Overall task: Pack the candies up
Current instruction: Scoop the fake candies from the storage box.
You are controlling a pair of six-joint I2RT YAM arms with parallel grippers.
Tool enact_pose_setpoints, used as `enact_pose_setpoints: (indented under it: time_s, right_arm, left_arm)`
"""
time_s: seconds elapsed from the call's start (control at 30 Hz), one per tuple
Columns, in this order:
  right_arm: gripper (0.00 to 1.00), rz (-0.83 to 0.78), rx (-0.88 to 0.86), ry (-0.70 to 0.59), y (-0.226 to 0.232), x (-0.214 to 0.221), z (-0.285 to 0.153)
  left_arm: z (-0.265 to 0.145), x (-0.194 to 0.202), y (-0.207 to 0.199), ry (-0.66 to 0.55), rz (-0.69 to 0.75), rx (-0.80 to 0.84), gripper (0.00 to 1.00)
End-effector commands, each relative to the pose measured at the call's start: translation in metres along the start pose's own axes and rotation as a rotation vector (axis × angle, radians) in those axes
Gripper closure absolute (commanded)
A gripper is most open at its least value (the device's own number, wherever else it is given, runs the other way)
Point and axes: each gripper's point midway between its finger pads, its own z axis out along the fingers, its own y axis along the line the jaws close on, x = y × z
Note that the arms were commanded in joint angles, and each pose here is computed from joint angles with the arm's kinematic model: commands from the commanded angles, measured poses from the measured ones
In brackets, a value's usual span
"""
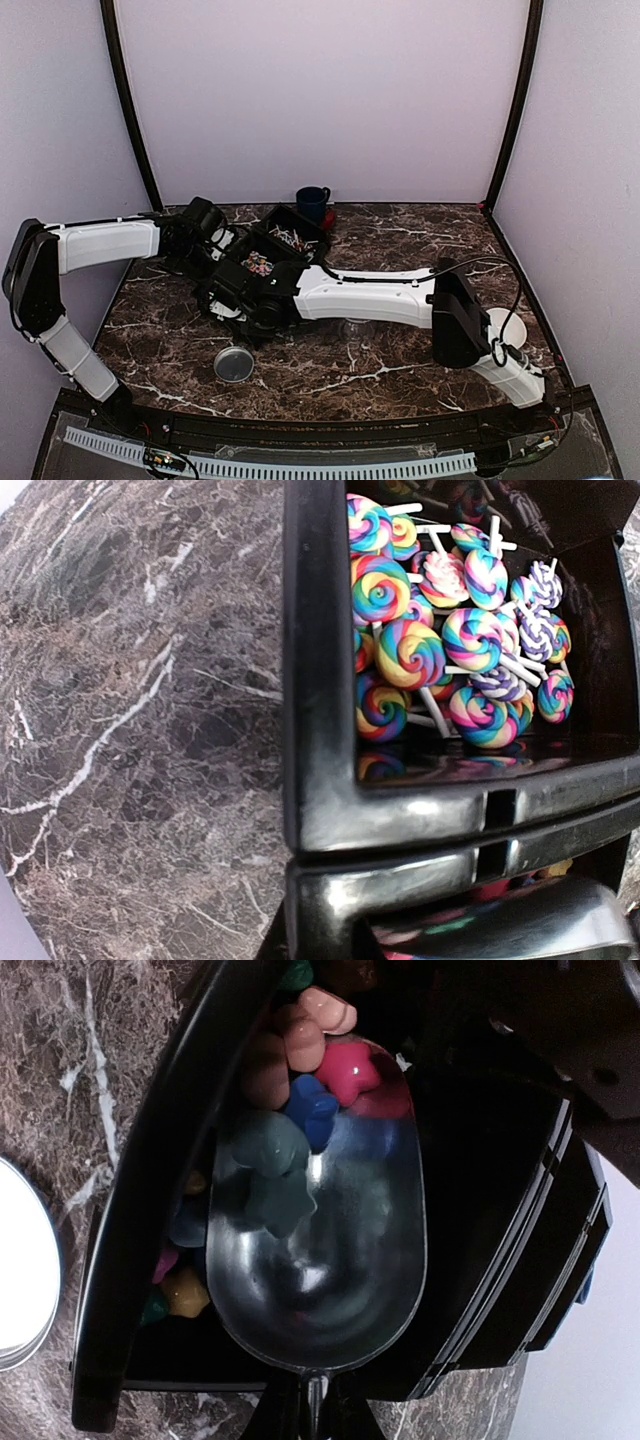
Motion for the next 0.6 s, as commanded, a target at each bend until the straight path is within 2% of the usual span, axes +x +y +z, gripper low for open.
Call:
enact_pose_setpoints:
  time_s: [0.0, 0.1, 0.27, 0.4, 0.57]
  right_arm:
    - [1.0, 0.019, -0.126, -0.065, 0.038, -0.011, 0.017]
    - [1.0, 0.06, -0.178, -0.085, 0.045, -0.009, 0.017]
    - [1.0, 0.254, -0.277, -0.189, 0.033, -0.012, 0.009]
    - [1.0, 0.367, -0.261, -0.262, 0.014, -0.001, 0.002]
    - [1.0, 0.39, -0.23, -0.324, 0.001, 0.009, -0.015]
  left_arm:
    - [-0.054, -0.068, -0.012, -0.324, -0.046, 0.089, 1.0]
    - [-0.052, -0.067, -0.014, -0.322, -0.049, 0.101, 1.0]
    - [-0.049, -0.066, -0.013, -0.31, -0.06, 0.095, 1.0]
    - [-0.05, -0.066, -0.011, -0.319, -0.069, 0.087, 1.0]
    - [-0.048, -0.064, -0.008, -0.308, -0.078, 0.074, 1.0]
